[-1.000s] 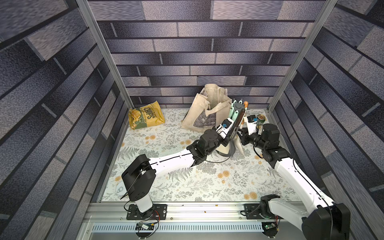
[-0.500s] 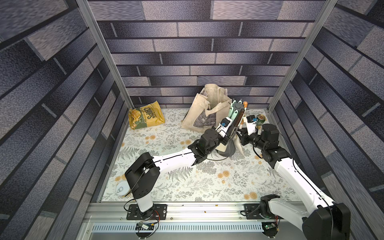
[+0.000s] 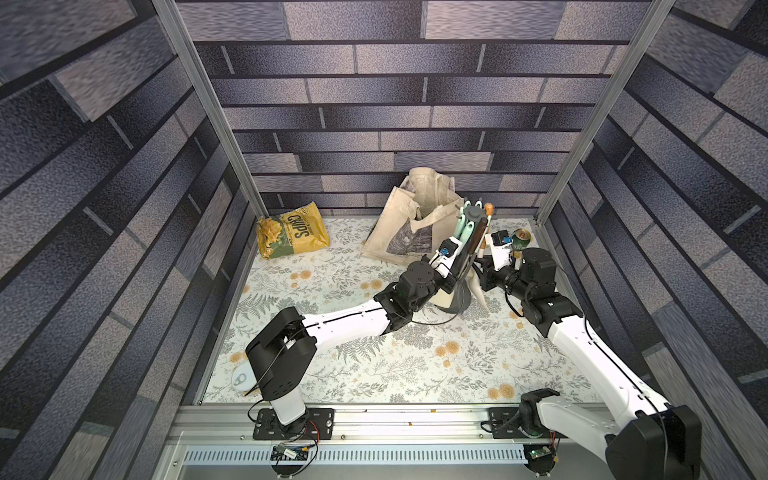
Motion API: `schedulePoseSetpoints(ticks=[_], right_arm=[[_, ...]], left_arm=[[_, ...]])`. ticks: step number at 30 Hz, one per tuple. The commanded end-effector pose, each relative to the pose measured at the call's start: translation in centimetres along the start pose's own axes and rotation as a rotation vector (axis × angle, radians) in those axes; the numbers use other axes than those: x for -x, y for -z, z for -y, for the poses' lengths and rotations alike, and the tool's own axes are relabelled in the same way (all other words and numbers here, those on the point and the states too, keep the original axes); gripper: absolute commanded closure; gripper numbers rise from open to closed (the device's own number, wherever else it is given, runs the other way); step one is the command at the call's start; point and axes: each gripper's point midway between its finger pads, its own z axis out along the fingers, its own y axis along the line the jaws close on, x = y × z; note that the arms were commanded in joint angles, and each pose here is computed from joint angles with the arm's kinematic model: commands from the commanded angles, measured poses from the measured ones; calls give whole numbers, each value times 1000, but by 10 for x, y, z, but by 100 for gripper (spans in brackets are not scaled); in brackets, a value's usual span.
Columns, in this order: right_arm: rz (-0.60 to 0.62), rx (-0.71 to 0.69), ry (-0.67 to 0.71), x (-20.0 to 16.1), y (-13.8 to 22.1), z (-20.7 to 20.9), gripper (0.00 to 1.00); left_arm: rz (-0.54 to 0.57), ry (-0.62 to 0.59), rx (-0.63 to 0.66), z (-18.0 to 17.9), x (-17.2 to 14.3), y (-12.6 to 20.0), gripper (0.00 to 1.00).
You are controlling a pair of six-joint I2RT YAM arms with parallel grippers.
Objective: Take the spatula off the kitchen utensil rack
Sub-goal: Take off the spatula from the rack.
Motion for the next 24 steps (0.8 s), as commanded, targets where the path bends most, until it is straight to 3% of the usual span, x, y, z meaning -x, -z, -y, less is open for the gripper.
schedulePoseSetpoints(ticks=[1,24], right_arm=[[-11,-14,21,1,-1,0,90],[-35,-33,20,-4,-6,3,90]], left_arm=[[23,27,5,0,15,14,100],[51,34,-18,9,44,39,100]])
